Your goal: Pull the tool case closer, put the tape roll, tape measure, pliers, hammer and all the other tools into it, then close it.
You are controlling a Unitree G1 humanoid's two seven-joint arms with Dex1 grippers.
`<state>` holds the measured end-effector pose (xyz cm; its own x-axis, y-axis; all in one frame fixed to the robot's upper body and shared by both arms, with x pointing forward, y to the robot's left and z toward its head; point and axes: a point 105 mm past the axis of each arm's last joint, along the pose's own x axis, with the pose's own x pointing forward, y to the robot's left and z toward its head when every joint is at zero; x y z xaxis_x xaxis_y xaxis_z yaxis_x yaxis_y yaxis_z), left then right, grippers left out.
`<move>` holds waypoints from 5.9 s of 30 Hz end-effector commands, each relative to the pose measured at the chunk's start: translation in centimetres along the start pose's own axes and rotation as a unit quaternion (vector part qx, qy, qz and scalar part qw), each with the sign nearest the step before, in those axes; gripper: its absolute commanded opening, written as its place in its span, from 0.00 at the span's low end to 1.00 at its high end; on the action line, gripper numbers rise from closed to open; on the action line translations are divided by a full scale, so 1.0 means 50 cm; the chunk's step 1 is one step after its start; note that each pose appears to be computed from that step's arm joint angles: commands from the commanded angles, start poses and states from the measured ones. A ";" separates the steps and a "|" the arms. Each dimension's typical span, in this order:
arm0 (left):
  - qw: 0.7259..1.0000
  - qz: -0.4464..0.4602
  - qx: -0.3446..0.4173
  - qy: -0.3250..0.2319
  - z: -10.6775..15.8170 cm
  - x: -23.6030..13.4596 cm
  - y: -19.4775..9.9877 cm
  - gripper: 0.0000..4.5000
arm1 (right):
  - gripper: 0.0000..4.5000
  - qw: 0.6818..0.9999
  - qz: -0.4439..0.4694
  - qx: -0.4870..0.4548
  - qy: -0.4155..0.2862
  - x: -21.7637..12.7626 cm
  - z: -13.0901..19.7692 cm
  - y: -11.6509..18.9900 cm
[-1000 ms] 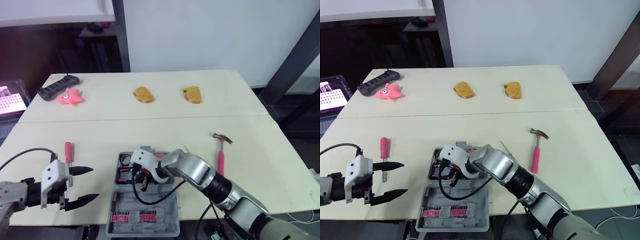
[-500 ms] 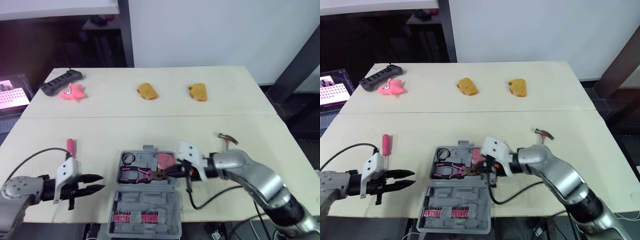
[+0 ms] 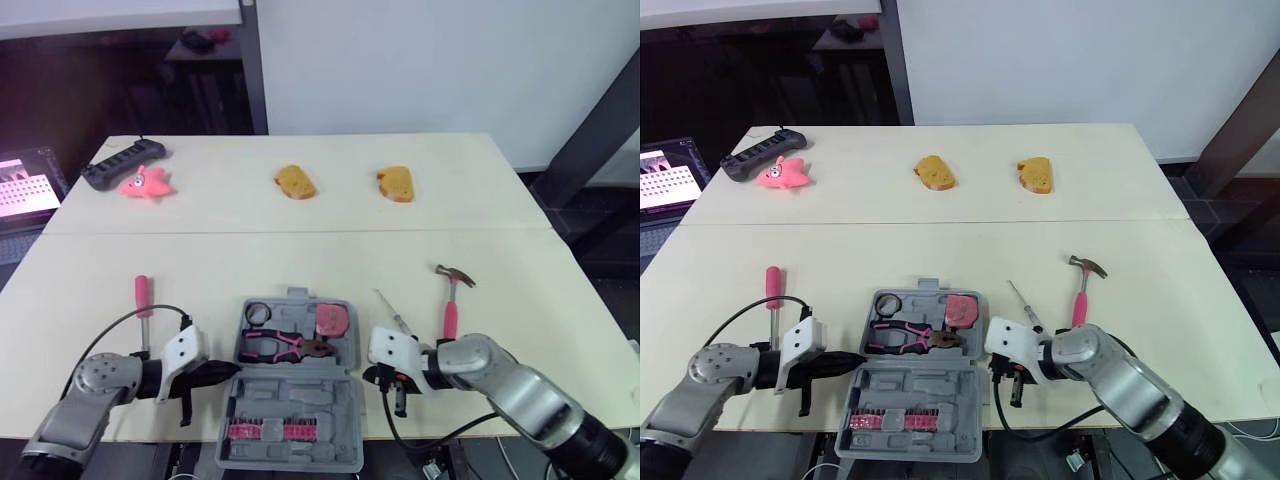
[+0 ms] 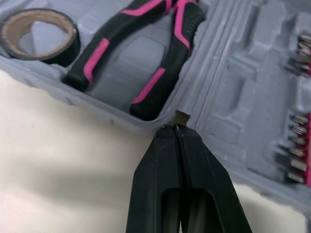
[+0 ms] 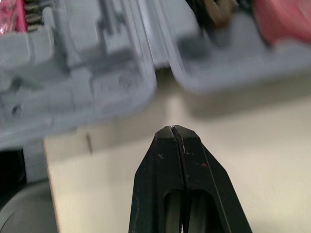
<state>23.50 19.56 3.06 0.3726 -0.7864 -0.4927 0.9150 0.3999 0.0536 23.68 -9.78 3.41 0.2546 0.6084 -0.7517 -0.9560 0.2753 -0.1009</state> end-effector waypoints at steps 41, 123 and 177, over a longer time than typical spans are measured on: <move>0.999 0.016 0.033 -0.020 0.047 0.070 0.085 0.01 | 0.00 0.997 -0.063 0.031 -0.008 0.022 0.074 -0.104; 0.926 0.356 -0.101 0.069 -0.099 -0.487 0.145 0.99 | 1.00 0.942 -0.267 0.194 -0.062 -0.426 -0.292 -0.058; 0.996 0.012 0.055 -0.066 0.133 -0.062 -0.013 1.00 | 0.01 0.869 -0.318 0.368 -0.086 -0.085 -0.017 -0.015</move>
<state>22.70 18.81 9.90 0.4136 -0.8309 -0.3723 0.9100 0.3903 0.1400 23.48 -13.64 5.23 0.7494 0.2623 -0.6080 -0.3042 0.9519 0.0358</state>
